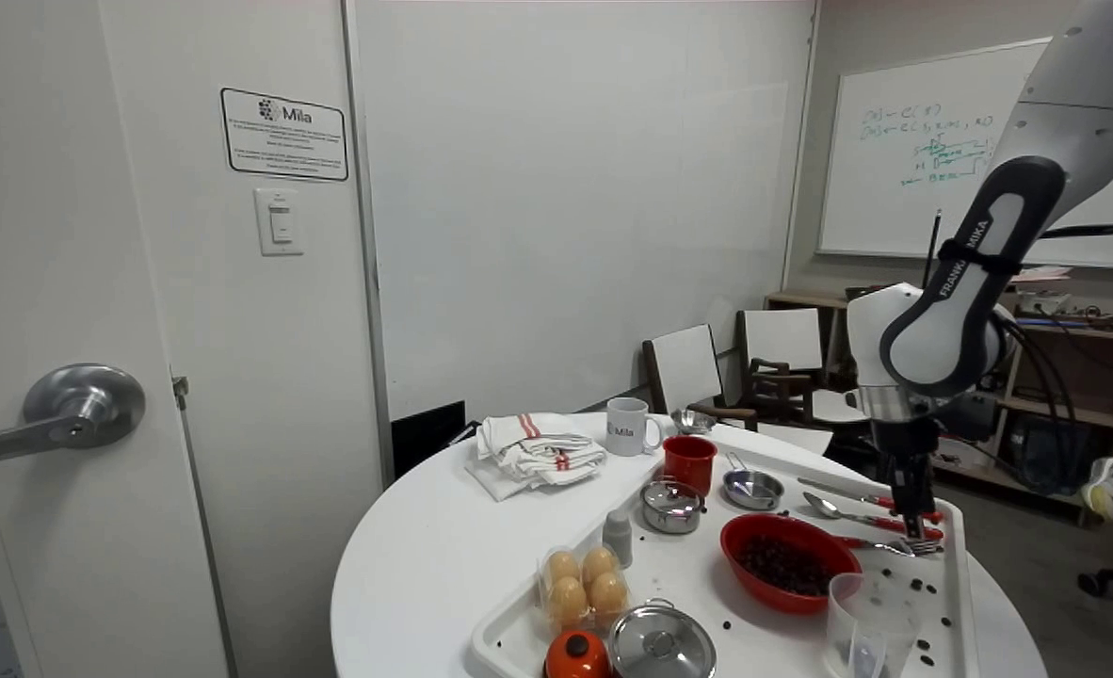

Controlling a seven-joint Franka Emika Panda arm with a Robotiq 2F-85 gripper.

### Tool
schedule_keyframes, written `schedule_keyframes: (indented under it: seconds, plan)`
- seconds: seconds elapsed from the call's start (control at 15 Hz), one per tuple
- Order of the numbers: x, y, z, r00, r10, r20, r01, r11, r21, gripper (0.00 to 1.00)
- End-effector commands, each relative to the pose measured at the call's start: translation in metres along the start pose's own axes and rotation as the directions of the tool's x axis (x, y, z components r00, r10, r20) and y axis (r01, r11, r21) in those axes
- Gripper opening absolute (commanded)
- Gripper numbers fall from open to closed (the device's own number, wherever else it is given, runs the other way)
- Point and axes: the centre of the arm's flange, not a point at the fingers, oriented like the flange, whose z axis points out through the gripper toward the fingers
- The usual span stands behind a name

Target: Take the spoon and use it to stir the contents in the orange bowl then place the spoon on the table

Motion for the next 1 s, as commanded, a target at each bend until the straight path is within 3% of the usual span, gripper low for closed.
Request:
schedule_keyframes:
  seconds: [0.0, 0.33, 0.93]
  plan:
    - [-0.031, 0.014, 0.018, 1.0, 0.0, -0.004, 0.0, 0.999, 0.043, 1.0]
    - [-0.04, 0.031, 0.023, 0.998, 0.053, -0.023, -0.051, 0.996, 0.075, 1.0]
    - [-0.016, 0.051, 0.003, 0.997, 0.023, -0.068, -0.022, 1.0, 0.021, 1.0]
